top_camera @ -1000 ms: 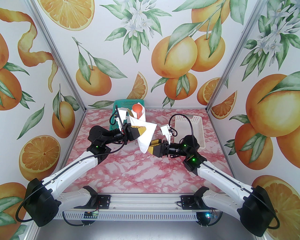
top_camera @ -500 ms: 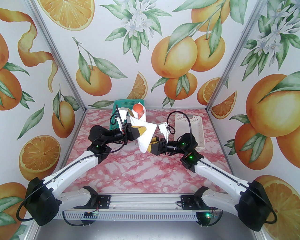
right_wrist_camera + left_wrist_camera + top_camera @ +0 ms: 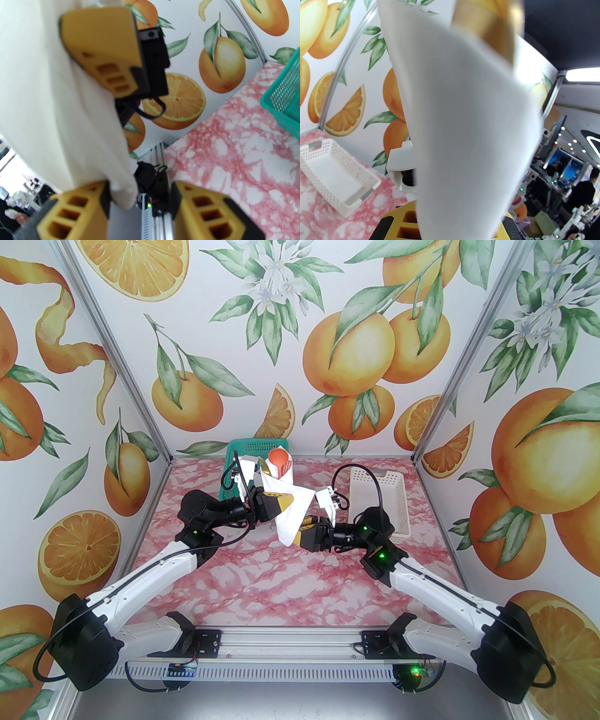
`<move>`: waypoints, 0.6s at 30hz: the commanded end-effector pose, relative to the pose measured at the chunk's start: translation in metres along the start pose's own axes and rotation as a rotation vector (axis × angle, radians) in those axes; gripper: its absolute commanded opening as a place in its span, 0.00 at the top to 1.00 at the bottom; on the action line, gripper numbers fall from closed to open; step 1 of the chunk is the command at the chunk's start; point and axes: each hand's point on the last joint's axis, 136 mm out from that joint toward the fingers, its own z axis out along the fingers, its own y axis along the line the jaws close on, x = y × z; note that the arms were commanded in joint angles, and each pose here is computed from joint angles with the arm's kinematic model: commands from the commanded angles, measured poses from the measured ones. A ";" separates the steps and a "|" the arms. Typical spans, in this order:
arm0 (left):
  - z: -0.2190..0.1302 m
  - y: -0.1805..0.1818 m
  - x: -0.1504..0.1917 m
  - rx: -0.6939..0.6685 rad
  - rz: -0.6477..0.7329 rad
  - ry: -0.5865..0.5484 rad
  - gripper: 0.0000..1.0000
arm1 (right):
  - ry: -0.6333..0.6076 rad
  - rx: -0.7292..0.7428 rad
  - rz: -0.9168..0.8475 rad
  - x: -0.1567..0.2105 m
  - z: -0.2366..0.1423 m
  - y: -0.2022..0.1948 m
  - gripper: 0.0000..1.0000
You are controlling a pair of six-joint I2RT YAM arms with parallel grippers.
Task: Place the utensils on the paper napkin and roll it up
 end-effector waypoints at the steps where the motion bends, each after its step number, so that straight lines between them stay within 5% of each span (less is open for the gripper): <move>1: -0.001 -0.017 -0.019 0.011 0.075 -0.050 1.00 | 0.029 0.123 -0.002 0.015 -0.025 -0.013 0.45; 9: -0.002 -0.017 -0.021 0.007 0.078 -0.059 1.00 | 0.005 0.205 -0.027 0.012 -0.066 0.002 0.18; 18: -0.001 -0.019 -0.022 0.020 0.077 -0.061 1.00 | -0.033 0.044 -0.080 -0.020 -0.034 0.032 0.01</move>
